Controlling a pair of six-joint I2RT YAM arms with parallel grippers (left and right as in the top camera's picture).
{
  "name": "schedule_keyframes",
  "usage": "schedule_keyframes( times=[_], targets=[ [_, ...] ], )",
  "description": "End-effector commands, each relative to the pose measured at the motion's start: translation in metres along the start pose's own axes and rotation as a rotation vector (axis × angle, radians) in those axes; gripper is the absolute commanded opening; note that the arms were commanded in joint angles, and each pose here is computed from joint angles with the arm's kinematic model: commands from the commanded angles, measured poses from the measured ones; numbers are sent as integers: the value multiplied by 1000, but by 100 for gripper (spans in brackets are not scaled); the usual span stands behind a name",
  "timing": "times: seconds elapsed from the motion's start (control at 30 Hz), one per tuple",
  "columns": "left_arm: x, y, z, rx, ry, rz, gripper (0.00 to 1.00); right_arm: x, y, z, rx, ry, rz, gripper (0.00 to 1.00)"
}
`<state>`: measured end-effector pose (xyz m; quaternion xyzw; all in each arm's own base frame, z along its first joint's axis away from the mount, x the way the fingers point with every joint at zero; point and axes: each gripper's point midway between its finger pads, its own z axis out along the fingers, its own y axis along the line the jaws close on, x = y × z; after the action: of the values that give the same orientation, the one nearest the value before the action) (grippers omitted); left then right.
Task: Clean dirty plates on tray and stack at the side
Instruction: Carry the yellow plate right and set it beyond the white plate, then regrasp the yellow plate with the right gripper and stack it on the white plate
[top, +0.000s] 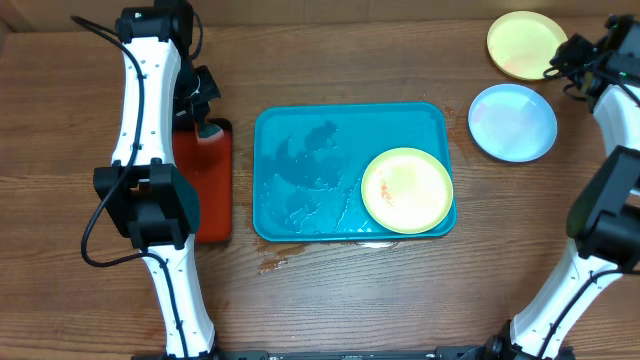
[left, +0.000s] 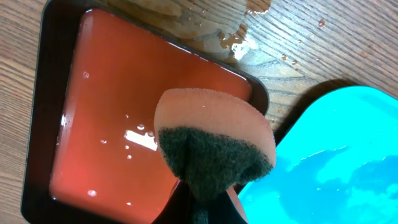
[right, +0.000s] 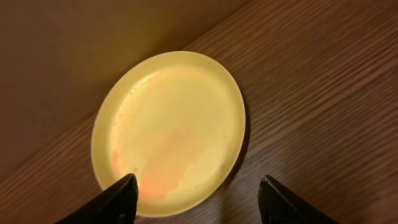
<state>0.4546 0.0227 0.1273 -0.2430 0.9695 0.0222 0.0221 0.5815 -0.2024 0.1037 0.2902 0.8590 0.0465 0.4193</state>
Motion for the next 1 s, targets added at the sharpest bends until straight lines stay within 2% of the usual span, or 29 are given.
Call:
schedule_keyframes(
  times=[0.0, 0.13, 0.27, 0.4, 0.83, 0.97],
  targets=[
    [-2, -5, -2, 2, -18, 28, 4, 18, -5, 28, 41, 9, 64, 64],
    [-3, -6, -2, 3, -20, 29, 4, 26, 0, 42, -1, 41, 120, 64],
    [-7, -8, -2, 12, -38, 28, 4, 4, 8, 40, -7, 24, 105, 64],
    [-10, -10, -2, 22, -49, 26, 4, -8, -4, 39, 67, -30, 104, 64],
    [-9, -10, -2, 25, -47, 27, 4, 42, -29, 78, 126, 53, 146, 63],
    [-9, -11, -2, 25, -47, 27, 4, 49, -31, 82, 131, 67, 146, 55]
  ],
)
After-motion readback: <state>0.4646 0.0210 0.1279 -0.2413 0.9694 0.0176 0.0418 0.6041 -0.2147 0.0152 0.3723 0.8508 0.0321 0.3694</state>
